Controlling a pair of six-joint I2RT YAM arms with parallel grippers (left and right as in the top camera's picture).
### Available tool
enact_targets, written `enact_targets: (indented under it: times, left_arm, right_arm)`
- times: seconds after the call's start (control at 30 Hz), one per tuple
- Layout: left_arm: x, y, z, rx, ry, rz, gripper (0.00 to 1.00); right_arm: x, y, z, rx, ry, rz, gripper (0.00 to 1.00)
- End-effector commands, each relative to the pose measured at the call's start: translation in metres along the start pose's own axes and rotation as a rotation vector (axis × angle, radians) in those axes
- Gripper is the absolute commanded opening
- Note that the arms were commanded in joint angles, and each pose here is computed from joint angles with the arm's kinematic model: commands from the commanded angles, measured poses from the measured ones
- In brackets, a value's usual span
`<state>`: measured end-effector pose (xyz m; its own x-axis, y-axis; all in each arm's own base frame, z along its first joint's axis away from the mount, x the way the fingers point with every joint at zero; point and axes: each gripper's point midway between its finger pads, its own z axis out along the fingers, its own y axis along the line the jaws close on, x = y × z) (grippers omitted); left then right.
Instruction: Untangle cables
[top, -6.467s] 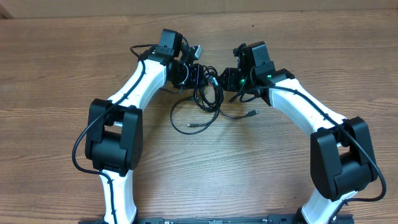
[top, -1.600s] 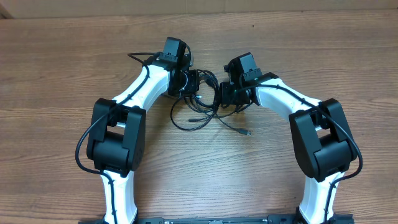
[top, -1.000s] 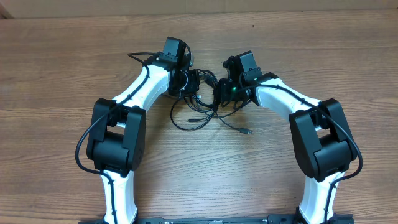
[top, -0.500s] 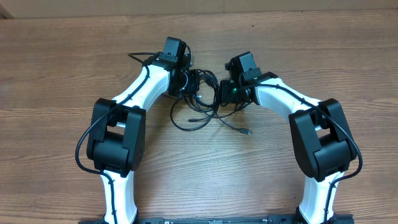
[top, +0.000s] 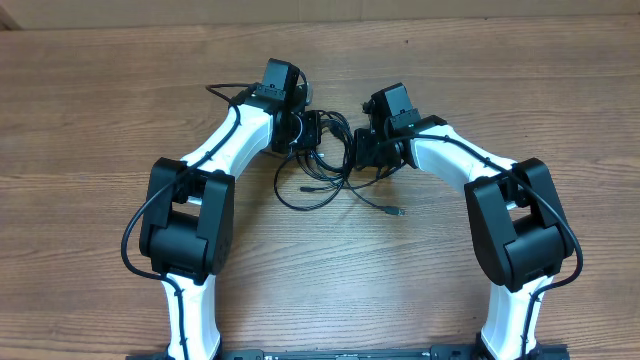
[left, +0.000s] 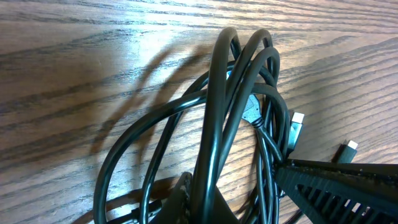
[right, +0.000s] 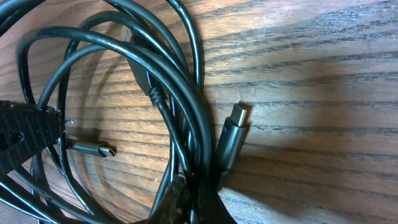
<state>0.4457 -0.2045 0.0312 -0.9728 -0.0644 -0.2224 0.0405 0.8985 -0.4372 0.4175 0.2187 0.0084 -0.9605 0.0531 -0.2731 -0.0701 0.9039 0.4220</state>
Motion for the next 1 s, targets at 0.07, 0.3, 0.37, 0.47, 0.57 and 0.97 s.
enact_targets:
  times: [0.07,0.3,0.37,0.47,0.57,0.97]
  left_arm:
    - [-0.002,-0.011,-0.011,0.025,-0.017,0.016,0.04]
    - [-0.002,-0.011,-0.011,0.026,-0.018,0.016,0.04]
    - [-0.002,-0.011,-0.011,0.026,-0.019,0.016,0.04]
    - [-0.002,-0.011,-0.011,0.026,-0.019,0.016,0.04]
    - [-0.002,-0.011,-0.011,0.025,-0.018,0.016,0.05]
    - [-0.002,-0.011,-0.011,0.027,-0.021,0.018,0.05]
  right_arm:
    - [-0.001,-0.011,-0.004,0.031,0.042,0.042,0.04]
    - [0.002,-0.042,-0.031,0.19,0.123,0.051,0.04]
    - [0.003,-0.047,-0.034,0.207,0.133,0.061,0.04]
    - [0.006,-0.048,-0.035,0.202,0.145,0.07,0.04]
    - [0.003,-0.013,-0.031,0.001,0.16,-0.011,0.21]
    - [-0.029,0.005,-0.02,0.035,-0.003,-0.14,0.36]
